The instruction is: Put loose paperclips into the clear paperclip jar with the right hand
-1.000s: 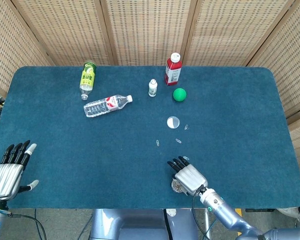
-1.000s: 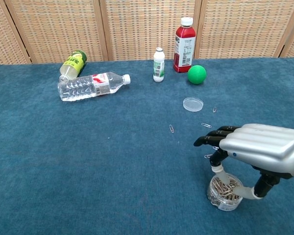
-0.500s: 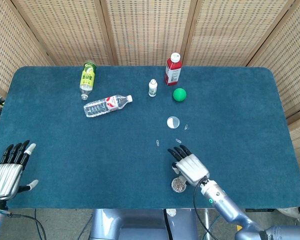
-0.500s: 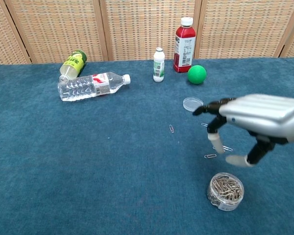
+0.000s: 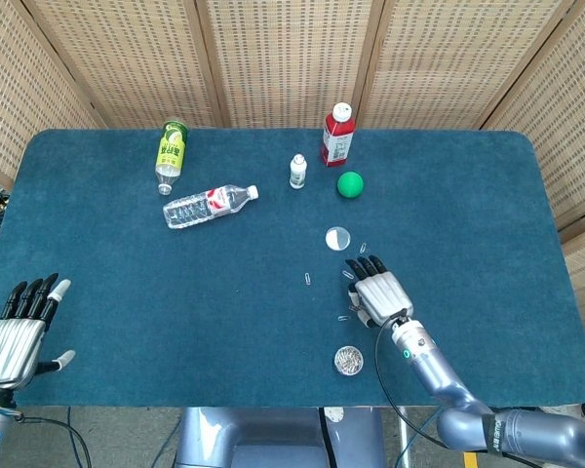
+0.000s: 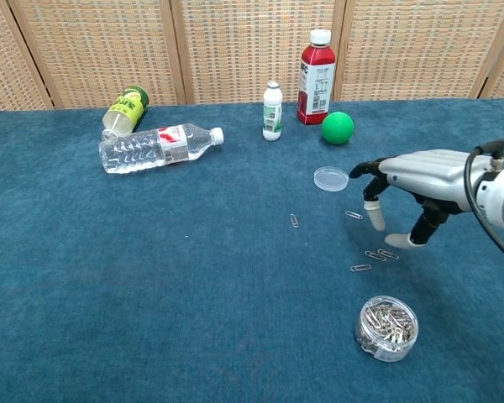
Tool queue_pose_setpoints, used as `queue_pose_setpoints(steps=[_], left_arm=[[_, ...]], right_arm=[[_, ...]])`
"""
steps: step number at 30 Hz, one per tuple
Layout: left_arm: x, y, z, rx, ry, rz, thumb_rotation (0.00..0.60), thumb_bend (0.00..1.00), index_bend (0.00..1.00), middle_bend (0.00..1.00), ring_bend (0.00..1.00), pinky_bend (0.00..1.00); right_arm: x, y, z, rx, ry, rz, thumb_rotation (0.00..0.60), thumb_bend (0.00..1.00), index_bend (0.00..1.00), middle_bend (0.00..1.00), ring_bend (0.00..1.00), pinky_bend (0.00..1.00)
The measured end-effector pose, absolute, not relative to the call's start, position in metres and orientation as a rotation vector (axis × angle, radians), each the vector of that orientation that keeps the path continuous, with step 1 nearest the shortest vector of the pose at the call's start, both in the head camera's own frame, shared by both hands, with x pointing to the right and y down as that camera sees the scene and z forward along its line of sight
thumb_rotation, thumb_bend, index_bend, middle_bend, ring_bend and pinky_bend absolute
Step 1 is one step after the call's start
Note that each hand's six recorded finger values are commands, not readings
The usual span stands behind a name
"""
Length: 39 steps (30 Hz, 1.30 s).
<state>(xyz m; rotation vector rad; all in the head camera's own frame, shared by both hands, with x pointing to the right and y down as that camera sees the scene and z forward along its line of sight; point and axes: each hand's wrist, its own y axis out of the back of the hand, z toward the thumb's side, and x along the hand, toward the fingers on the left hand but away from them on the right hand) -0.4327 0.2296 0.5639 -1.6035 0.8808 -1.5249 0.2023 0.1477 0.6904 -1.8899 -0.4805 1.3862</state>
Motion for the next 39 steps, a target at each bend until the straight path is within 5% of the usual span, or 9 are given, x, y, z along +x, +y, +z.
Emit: queue_pose_setpoints(steps=[15,39], left_arm=[[-0.436,0.228,0.569,-1.603,0.879,-1.547,0.6,0.0,0.0,0.0,0.0,0.0],[-0.439,0.225,0.573,-1.612,0.881,-1.565,0.6,0.0,0.0,0.0,0.0,0.0]], right_arm=[[0.195,0.105,0.718,-1.869,-0.657,1.502,0.6,0.33,0.53,0.05,0.0,0.05],[0.179,0.091,0.75,-1.911,-0.804,1.668,0.6,0.33,0.53,0.05,0.0,0.05]])
